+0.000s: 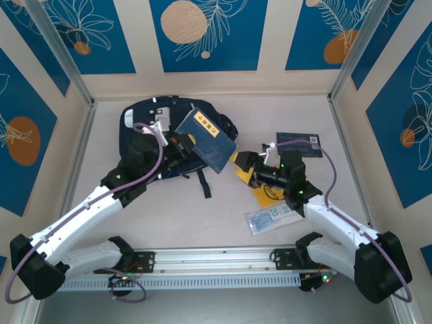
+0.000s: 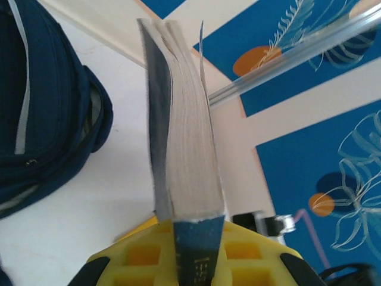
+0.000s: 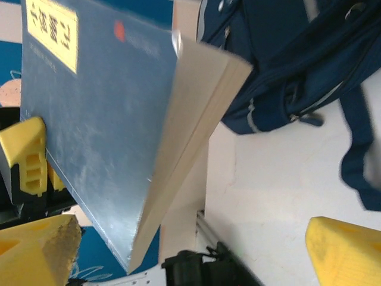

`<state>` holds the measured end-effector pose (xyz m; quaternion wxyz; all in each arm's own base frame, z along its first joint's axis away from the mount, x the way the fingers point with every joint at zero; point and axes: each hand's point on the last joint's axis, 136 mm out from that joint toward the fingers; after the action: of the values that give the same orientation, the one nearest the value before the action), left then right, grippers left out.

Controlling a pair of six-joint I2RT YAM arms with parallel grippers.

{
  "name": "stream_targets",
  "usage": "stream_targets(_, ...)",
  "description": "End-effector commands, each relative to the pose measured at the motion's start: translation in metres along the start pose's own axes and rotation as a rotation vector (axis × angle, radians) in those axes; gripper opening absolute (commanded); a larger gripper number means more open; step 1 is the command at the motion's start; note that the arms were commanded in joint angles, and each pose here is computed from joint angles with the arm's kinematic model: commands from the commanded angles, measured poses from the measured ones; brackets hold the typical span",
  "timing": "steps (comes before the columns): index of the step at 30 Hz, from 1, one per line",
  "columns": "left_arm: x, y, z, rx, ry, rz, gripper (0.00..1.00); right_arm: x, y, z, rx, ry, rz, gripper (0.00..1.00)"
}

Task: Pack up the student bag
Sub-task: Turn over the book.

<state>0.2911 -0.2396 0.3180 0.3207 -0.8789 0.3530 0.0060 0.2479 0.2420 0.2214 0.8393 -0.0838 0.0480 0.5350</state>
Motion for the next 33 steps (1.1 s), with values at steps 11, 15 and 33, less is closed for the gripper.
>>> stream_targets(11,-0.007,-0.013,-0.020,-0.254,0.138,-0.049,0.00,0.024,-0.008,0.075,0.053,-0.339,-0.065,0.90)
stream_targets(15,-0.006,-0.006,-0.014,-0.282,0.125,-0.022,0.00,0.014,-0.020,0.092,0.003,-0.367,-0.139,0.77)
stream_targets(33,0.003,0.016,-0.001,-0.323,0.141,0.039,0.04,0.000,-0.044,0.103,-0.103,-0.327,-0.236,0.08)
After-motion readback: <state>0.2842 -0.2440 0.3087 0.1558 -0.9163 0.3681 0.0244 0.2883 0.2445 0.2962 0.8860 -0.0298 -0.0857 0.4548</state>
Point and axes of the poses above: each hand's point on the last joint's axis, 136 mm out from that joint toward the fingers, its own x axis out along the fingers, its own z axis along the line the jaws close on, y = z × x, and after that the axes turned 4 degrees about x, right-handed
